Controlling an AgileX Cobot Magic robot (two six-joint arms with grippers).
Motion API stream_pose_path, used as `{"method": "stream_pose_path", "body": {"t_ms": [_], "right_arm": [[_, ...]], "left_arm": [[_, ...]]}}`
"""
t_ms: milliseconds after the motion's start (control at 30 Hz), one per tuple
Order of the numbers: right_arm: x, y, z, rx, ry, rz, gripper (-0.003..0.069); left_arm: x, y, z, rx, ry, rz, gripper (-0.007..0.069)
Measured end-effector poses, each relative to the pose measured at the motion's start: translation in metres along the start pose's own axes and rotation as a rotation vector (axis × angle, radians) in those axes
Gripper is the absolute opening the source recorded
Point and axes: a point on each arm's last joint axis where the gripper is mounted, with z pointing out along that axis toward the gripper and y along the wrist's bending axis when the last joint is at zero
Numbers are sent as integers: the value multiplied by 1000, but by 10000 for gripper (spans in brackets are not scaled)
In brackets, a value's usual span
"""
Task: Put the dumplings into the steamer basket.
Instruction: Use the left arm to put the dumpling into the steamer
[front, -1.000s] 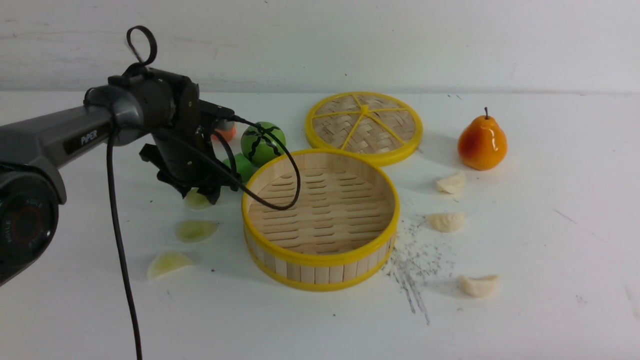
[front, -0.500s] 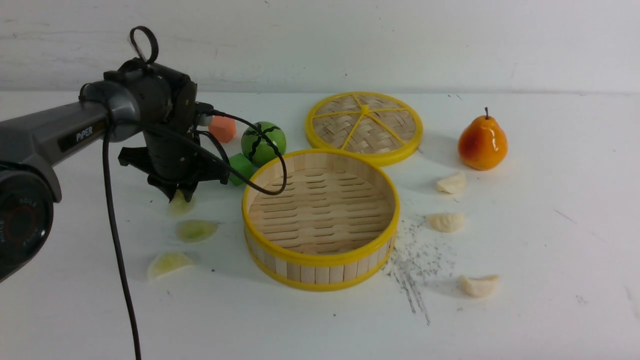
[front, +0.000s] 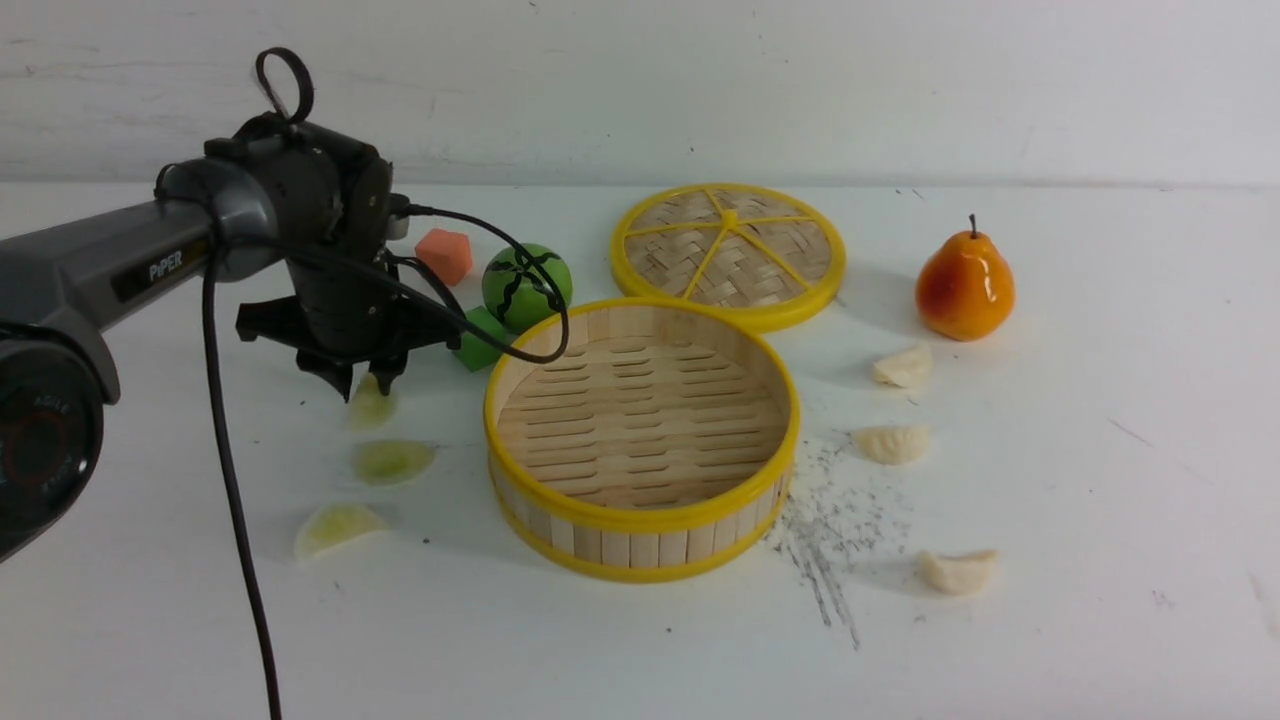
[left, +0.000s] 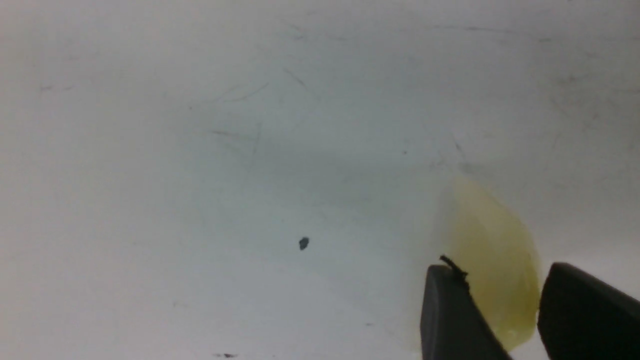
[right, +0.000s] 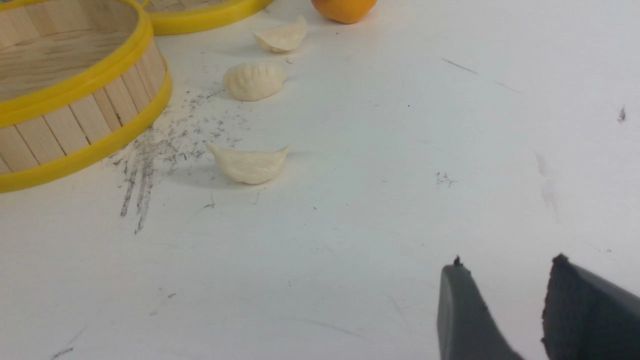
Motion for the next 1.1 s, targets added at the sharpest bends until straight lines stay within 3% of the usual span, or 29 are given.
{"method": "stream_pose_path", "body": {"t_ms": [67, 167, 400, 733, 867, 1100], "right_arm": [[0, 0, 0, 0, 0, 0, 239], [0, 0, 0, 0, 0, 0, 239], [0, 0, 0, 0, 0, 0, 239], [0, 0, 0, 0, 0, 0, 239], [0, 0, 0, 0, 0, 0, 239], [0, 0, 0, 0, 0, 0, 239]], "left_arm": [[0, 1, 0, -7, -3, -5, 322], [0, 1, 3, -11, 0, -14, 330], [4, -2, 15, -10, 22, -23, 225], [-3, -1, -9, 26, -4, -21, 226], [-22, -2, -54, 113, -100, -56, 226], [-28, -29, -114, 396, -129, -48, 226]]}}
